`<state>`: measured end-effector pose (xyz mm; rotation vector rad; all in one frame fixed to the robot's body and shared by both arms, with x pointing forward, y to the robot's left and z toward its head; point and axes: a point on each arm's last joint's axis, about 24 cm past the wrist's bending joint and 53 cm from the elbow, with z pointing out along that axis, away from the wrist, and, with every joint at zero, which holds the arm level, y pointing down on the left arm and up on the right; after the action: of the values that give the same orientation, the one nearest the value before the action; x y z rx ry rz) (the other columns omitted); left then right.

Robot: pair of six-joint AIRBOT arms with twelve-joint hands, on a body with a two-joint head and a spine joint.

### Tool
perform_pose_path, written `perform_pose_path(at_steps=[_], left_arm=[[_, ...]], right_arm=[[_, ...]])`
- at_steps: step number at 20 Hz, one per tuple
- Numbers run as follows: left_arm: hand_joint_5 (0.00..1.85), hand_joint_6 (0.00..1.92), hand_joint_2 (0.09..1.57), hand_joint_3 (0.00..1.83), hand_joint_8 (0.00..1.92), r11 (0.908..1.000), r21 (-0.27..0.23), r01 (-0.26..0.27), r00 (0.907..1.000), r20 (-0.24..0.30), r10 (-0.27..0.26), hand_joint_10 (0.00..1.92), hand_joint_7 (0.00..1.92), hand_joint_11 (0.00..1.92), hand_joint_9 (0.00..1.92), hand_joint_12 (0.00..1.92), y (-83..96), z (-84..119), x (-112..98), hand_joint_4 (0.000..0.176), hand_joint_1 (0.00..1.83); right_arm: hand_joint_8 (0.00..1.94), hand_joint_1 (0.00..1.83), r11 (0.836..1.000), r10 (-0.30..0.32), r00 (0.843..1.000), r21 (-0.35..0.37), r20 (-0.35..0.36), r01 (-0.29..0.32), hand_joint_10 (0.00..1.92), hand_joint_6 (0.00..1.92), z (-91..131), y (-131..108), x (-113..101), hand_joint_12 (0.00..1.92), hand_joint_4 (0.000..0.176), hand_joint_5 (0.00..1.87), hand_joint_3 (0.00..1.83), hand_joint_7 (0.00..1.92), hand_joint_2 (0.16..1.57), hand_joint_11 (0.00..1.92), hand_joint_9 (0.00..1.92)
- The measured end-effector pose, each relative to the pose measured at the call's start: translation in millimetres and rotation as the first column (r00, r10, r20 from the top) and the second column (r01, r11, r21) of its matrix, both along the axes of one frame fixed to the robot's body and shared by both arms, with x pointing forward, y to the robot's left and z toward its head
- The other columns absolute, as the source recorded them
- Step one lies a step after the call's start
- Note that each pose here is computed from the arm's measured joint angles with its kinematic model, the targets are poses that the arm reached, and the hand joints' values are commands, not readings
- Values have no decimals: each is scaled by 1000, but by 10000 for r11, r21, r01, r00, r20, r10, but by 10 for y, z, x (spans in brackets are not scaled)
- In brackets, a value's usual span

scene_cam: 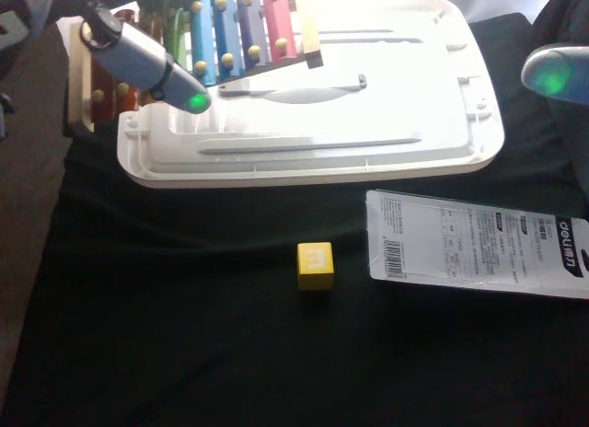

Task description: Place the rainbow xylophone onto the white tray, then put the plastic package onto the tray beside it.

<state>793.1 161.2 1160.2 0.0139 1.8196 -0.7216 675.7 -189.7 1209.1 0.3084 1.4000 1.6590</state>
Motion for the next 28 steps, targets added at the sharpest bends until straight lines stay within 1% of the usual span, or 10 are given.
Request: perform_pose_path(at_steps=[1, 2, 4, 8, 10, 14, 16, 19, 25, 28], left_arm=[[690, 184, 986, 0, 694, 10000, 4, -54, 10000, -17, 54, 857, 516, 224, 476, 1230, -25, -1, 33, 5, 1041], [706, 177, 986, 0, 678, 9999, 40, -136, 9999, -2, 136, 790, 548, 320, 551, 1128, -40, 11, 75, 24, 1025], [696, 166, 1011, 2, 674, 9996, 134, -231, 9997, 75, 230, 742, 561, 312, 575, 1111, -87, 48, 142, 0, 1069], [718, 122, 1026, 0, 427, 9986, 235, -469, 9988, -142, 473, 551, 638, 506, 667, 950, -161, -56, 260, 0, 1138], [724, 71, 1026, 0, 284, 9983, 76, -583, 9978, -301, 585, 499, 690, 570, 710, 969, -210, -97, 303, 0, 1154], [706, 43, 1043, 3, 234, 9964, -196, -827, 9952, -547, 816, 544, 694, 379, 643, 1089, -231, -179, 372, 0, 1084], [673, 19, 1048, 1, 229, 9934, -69, -1145, 9894, -909, 1134, 687, 681, 223, 549, 1328, -178, -356, 412, 0, 1016], [663, 11, 1052, 0, 36, 9890, 140, -1475, 9773, -1519, 1479, 266, 696, 313, 653, 1052, -127, -627, 395, 0, 1084], [659, 1, 1010, 0, 2, 9866, 241, -1613, 9717, -1709, 1631, 57, 708, 292, 726, 971, -96, -734, 398, 0, 1077], [593, 0, 1003, 0, 2, 9863, 221, -1637, 9709, -1734, 1650, 35, 685, 269, 741, 1008, -101, -752, 404, 0, 1056]], right_arm=[[0, 467, 10000, 39, 10000, -7, -9, -39, 3, 0, -10, 16, -5, 761, 18, 67, 2, 329, 951, 0, 248], [2, 443, 10000, 79, 10000, 18, -29, -79, 7, 0, -25, 36, -7, 816, 16, 69, 0, 342, 943, 0, 273], [0, 429, 9999, 159, 9999, -5, -68, -159, 5, 0, -45, 49, -2, 869, 9, 58, 6, 339, 958, 0, 286], [0, 470, 9998, 185, 9998, 52, -97, -184, 5, 1, -56, 54, 9, 805, 18, 52, 9, 340, 1013, 0, 276], [0, 463, 9995, 273, 9996, 190, -94, -271, 2, 0, -64, 86, 2, 746, 0, 39, 7, 343, 1056, 0, 272], [0, 490, 9987, 438, 9989, 257, -165, -434, 0, 0, -92, 137, -16, 747, 16, 25, 10, 294, 1085, 0, 233], [4, 471, 9988, 426, 9990, 262, -141, -422, 2, 1, -90, 127, -5, 748, 20, 24, 7, 300, 1084, 0, 232], [1, 479, 9986, 429, 9990, 304, -135, -424, 2, 0, -85, 126, -6, 731, 14, 18, 9, 298, 1105, 0, 236], [1, 481, 9981, 491, 9988, 378, -66, -488, 0, 2, -69, 139, -21, 727, 0, 12, 5, 297, 1112, 0, 227], [2, 484, 9979, 516, 9987, 406, -55, -513, 0, 3, -67, 146, -26, 693, 18, 23, 0, 295, 1094, 0, 221]])
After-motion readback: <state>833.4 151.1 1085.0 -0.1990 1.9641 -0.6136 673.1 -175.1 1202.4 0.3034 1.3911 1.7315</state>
